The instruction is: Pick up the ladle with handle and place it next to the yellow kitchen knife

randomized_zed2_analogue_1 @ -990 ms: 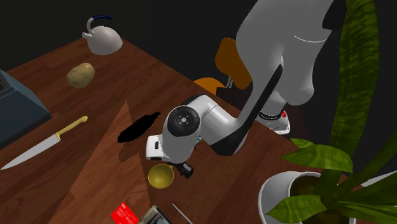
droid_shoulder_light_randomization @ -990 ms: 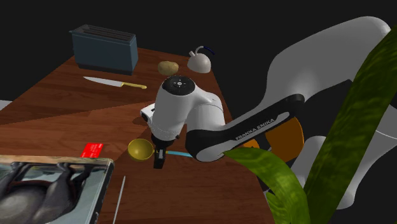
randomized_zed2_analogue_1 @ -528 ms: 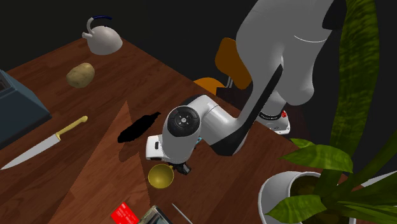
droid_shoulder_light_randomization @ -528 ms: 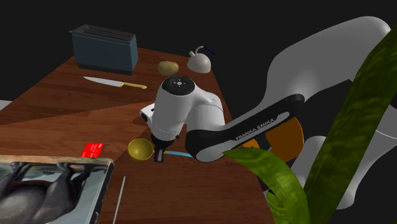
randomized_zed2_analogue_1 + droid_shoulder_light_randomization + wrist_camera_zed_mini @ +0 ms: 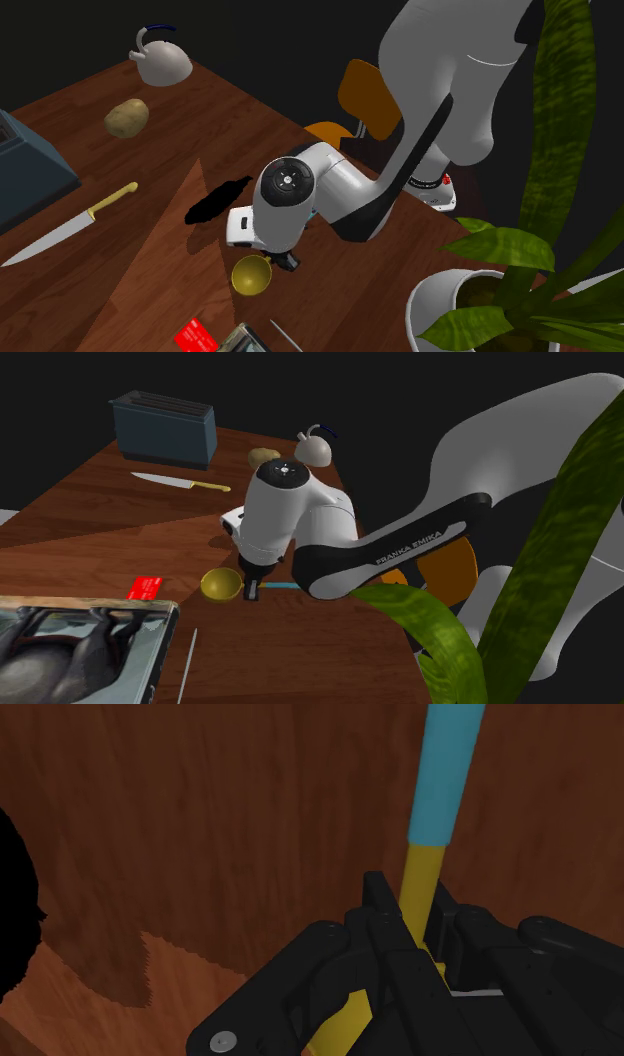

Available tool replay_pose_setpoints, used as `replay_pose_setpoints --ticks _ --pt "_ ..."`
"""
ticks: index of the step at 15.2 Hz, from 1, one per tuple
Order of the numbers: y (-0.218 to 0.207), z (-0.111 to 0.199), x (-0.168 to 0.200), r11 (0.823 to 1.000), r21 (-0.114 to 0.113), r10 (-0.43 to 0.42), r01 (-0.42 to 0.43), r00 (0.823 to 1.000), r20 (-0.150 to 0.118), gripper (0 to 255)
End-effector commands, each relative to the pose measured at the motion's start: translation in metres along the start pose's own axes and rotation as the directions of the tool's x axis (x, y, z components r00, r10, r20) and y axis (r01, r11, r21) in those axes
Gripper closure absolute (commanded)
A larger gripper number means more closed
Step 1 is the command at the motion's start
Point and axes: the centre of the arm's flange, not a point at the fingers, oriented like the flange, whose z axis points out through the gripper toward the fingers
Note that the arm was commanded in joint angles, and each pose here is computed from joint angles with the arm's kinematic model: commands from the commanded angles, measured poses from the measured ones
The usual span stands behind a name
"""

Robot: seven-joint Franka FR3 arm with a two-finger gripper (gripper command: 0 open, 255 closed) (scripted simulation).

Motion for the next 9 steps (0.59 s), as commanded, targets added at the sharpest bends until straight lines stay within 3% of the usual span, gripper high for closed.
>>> replay_pose_setpoints --ticks 1,9 --pt "0.002 -0.011 0.001 1.0 0.0 0.0 0.0 1.0 0.0 255" --pt "0.009 -0.052 0.004 1.0 0.0 0.0 0.0 1.0 0.0 255"
